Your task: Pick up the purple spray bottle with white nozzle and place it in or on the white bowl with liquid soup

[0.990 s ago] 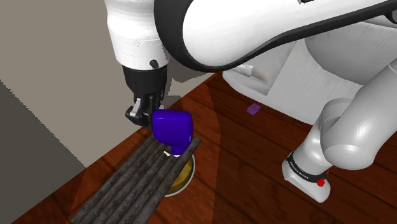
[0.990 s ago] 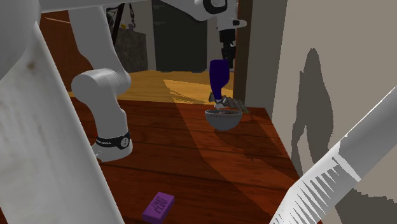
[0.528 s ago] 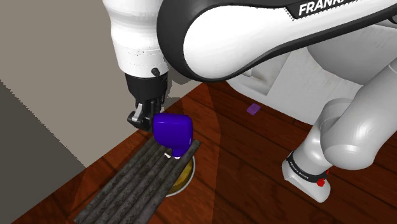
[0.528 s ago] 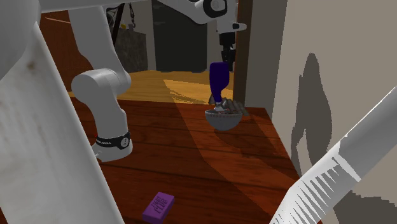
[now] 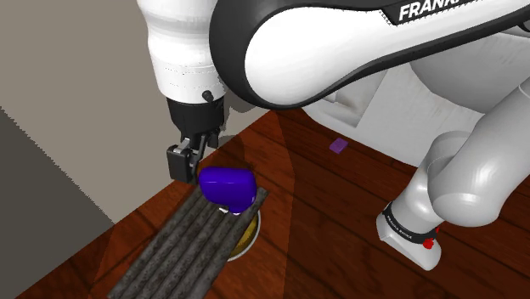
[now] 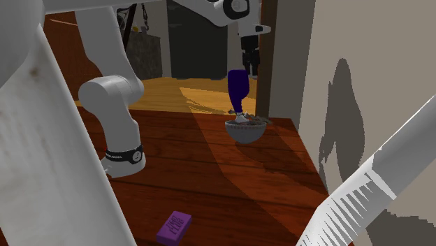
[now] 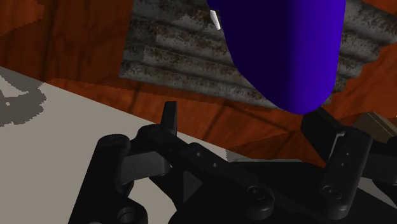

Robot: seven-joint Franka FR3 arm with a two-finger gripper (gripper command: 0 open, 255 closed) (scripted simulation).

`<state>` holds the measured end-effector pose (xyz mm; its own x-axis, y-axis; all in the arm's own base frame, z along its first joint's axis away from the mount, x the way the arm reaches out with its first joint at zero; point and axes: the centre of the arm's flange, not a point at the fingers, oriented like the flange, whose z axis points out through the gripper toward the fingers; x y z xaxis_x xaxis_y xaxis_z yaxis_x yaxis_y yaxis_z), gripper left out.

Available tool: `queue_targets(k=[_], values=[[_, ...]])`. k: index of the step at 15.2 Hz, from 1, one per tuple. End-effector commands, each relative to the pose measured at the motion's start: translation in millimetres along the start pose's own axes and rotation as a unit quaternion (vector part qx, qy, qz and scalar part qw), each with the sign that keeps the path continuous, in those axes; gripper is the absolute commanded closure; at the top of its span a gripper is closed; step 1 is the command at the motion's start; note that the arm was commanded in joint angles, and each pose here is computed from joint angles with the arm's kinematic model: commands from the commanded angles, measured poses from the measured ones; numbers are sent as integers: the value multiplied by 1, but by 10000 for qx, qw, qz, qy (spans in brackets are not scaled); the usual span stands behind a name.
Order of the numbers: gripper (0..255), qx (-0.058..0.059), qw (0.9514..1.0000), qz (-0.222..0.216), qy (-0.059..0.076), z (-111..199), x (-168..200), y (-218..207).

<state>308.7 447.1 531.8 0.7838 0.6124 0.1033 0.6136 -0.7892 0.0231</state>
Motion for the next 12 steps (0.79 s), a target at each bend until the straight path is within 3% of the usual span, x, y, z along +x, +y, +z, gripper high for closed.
queue_targets(k=[1,4,12], values=[[0,0,10000,1,0,-13,0,0],[0,0,10000,1,0,-50,0,0],[0,0,10000,1,0,-50,0,0]])
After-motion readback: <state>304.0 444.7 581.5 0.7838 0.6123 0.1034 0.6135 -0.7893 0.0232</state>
